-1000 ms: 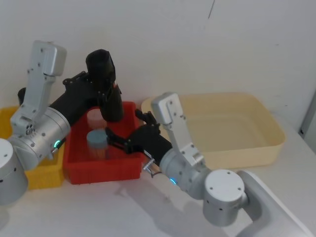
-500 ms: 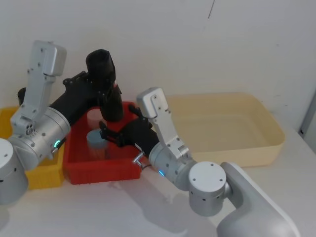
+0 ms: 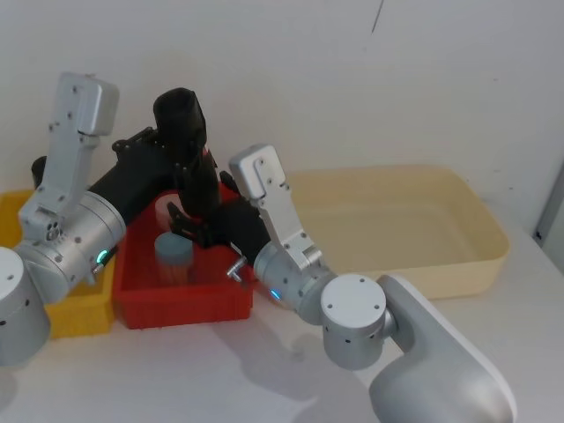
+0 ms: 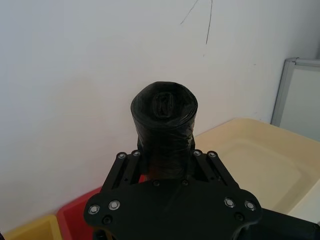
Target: Pick up the garbage bag with the one hand and transfer it to the other hand.
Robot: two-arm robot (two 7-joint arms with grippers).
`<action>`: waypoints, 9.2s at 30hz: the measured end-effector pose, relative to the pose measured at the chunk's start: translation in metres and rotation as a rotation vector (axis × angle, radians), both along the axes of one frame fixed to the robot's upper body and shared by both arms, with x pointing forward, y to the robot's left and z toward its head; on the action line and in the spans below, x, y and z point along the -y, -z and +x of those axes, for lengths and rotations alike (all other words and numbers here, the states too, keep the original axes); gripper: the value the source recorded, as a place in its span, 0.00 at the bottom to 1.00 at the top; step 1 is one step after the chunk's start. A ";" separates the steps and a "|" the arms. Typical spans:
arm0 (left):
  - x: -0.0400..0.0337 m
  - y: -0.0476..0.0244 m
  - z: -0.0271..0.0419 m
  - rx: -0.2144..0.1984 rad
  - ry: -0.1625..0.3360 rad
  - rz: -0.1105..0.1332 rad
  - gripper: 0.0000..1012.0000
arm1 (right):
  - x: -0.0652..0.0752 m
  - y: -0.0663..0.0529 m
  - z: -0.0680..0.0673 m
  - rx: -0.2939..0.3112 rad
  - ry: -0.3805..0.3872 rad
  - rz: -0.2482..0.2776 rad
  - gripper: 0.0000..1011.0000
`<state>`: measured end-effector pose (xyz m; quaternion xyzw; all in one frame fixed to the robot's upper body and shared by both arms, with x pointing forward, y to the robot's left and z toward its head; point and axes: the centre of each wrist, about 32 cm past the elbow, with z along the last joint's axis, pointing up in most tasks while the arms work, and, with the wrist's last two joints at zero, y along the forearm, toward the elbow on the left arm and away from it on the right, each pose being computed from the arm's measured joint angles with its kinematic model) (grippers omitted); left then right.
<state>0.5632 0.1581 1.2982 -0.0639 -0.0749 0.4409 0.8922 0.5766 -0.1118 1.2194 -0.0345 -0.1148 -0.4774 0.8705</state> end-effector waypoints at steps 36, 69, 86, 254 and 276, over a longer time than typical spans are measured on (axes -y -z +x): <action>0.0000 0.0001 0.0000 0.000 0.000 0.000 0.37 | -0.007 -0.014 0.010 -0.010 -0.013 0.064 0.56; 0.0000 0.0000 0.0000 0.000 0.000 0.000 0.99 | 0.000 -0.016 0.000 -0.032 0.027 0.080 0.56; -0.0029 0.0002 -0.0022 -0.001 0.013 0.003 0.99 | -0.004 -0.031 0.018 -0.038 0.101 0.063 0.56; -0.0344 0.0261 0.0025 -0.037 -0.391 0.073 0.99 | 0.033 -0.060 0.034 -0.360 -0.263 -0.253 0.99; -0.0344 0.0261 0.0024 -0.037 -0.392 0.073 0.99 | 0.010 -0.041 0.064 -0.365 -0.248 -0.277 0.99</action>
